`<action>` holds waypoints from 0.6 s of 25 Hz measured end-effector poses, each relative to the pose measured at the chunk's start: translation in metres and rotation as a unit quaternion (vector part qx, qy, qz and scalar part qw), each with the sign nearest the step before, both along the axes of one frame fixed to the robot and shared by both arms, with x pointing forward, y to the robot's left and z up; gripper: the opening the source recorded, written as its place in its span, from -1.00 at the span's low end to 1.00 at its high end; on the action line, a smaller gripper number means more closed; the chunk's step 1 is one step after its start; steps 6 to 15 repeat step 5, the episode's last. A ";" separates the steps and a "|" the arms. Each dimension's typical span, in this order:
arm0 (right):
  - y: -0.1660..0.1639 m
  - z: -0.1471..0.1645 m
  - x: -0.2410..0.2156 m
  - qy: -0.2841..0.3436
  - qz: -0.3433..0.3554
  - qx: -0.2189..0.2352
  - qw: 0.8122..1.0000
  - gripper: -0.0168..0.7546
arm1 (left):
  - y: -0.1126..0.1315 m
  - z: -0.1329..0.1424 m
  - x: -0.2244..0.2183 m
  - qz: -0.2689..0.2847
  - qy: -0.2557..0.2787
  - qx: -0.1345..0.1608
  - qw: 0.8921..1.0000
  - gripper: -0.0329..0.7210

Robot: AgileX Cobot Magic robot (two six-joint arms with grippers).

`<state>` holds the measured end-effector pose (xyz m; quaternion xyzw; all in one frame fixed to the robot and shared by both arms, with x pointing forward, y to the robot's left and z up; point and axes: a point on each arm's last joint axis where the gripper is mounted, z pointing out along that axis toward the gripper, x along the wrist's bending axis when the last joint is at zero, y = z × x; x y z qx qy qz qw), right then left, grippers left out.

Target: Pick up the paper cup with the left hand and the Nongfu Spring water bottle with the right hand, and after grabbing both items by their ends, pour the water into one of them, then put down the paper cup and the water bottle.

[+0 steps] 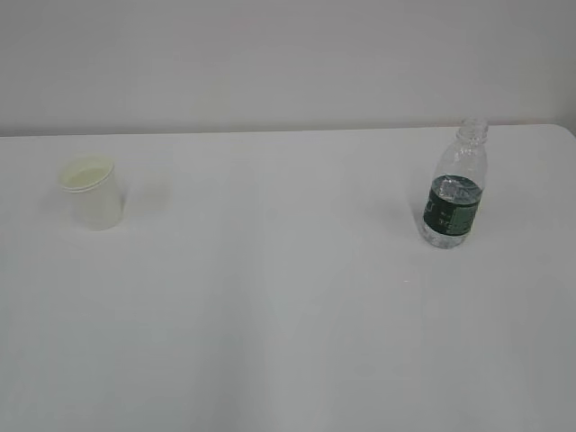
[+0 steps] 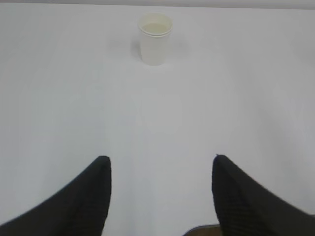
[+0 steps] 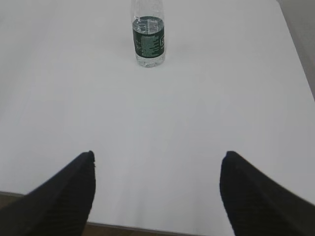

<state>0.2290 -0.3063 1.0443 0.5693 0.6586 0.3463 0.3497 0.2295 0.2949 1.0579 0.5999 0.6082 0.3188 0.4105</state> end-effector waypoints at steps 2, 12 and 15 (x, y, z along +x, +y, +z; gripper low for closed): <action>0.000 0.000 0.000 0.000 0.000 0.000 1.000 0.57 | 0.000 0.000 0.000 0.000 0.000 0.000 1.000 0.31; 0.000 0.000 0.000 0.000 0.000 0.000 1.000 0.57 | 0.000 0.000 0.000 0.000 0.000 0.000 1.000 0.31; 0.000 0.000 0.000 0.000 0.000 0.000 1.000 0.57 | 0.000 0.000 0.000 0.000 0.000 0.000 1.000 0.31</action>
